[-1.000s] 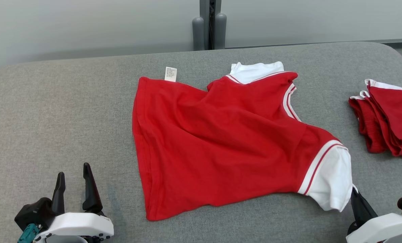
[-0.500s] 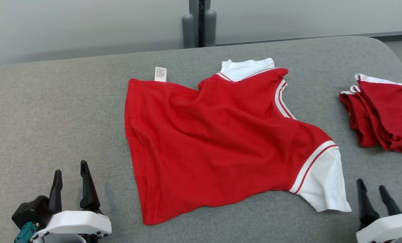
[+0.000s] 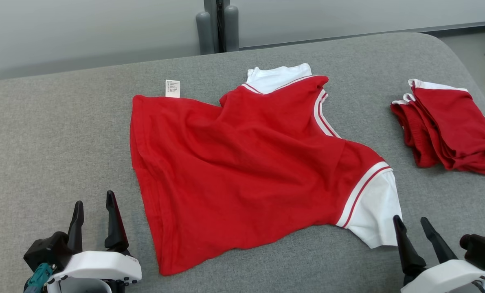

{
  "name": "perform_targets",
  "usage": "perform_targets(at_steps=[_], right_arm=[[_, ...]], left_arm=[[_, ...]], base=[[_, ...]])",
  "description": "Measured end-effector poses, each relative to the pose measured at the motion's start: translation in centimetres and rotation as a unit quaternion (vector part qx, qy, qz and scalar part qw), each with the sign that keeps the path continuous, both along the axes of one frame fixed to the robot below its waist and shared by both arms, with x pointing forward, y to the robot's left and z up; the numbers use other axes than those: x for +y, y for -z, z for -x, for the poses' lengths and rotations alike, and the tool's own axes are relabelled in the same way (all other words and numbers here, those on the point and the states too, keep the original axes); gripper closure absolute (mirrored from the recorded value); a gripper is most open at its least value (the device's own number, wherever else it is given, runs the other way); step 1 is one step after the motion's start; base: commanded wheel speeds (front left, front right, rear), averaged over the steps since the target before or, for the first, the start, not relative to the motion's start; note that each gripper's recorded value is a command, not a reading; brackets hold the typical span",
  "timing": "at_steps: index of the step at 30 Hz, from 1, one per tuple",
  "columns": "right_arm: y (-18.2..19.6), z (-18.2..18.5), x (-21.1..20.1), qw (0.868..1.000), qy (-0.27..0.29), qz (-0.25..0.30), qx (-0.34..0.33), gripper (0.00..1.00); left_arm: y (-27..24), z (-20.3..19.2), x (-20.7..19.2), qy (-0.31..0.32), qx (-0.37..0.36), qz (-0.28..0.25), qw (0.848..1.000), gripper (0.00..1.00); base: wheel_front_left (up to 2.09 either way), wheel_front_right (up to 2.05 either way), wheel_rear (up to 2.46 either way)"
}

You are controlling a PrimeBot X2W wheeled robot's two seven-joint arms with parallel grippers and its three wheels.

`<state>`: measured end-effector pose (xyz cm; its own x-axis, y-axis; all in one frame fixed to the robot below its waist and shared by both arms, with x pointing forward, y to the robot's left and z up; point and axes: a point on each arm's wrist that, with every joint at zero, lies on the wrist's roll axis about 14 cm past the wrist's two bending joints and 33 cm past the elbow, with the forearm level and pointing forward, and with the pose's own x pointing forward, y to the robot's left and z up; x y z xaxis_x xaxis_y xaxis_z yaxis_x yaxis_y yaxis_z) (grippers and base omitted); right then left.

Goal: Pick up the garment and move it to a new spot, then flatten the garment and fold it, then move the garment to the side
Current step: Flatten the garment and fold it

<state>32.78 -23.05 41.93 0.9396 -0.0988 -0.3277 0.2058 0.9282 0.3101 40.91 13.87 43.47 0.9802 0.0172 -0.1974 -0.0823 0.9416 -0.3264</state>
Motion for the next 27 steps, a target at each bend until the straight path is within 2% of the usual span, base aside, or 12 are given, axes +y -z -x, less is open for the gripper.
perform_targets(at_steps=[8,15,18,19,20,22,23,25,27], right_arm=[[0.5,-1.6,1.1,1.000,-0.020,-0.007,0.005,0.00],[1.8,-3.6,1.7,0.998,-0.044,-0.031,0.040,0.00],[2.5,-4.2,2.0,0.996,-0.066,-0.022,0.059,0.00],[2.7,-4.4,2.1,0.995,-0.070,-0.022,0.064,0.22],[2.9,-4.7,2.2,0.995,-0.075,-0.022,0.069,0.52],[3.5,-4.9,2.3,0.993,-0.085,-0.016,0.084,0.74],[3.8,-4.9,2.0,0.992,-0.089,-0.008,0.090,0.88],[4.2,-5.1,1.2,0.991,-0.092,0.011,0.099,1.00],[4.2,-5.4,0.4,0.990,-0.096,0.037,0.100,1.00]], left_arm=[[-0.2,0.2,0.9,-0.011,-0.003,-0.004,1.000,0.00],[-0.3,0.7,2.0,-0.028,-0.001,-0.007,1.000,0.00],[-0.3,0.9,2.6,-0.036,0.000,-0.009,0.999,0.00],[-0.2,1.0,2.7,-0.038,0.000,-0.009,0.999,0.00],[-0.2,1.0,2.8,-0.040,0.000,-0.009,0.999,0.00],[-0.2,1.0,3.0,-0.042,0.001,-0.010,0.999,0.00],[-0.2,1.0,3.1,-0.043,0.001,-0.011,0.999,0.00],[-0.1,1.1,3.2,-0.045,0.002,-0.011,0.999,0.00],[-0.1,1.1,3.3,-0.046,0.002,-0.011,0.999,0.00]], base=[[0.00,0.00,0.00],[0.00,0.00,0.00],[0.00,0.00,0.00],[0.00,0.00,0.00],[0.00,0.00,0.00],[0.00,0.00,0.00],[0.00,0.00,0.00],[0.00,0.00,0.00],[0.00,0.00,0.00]])
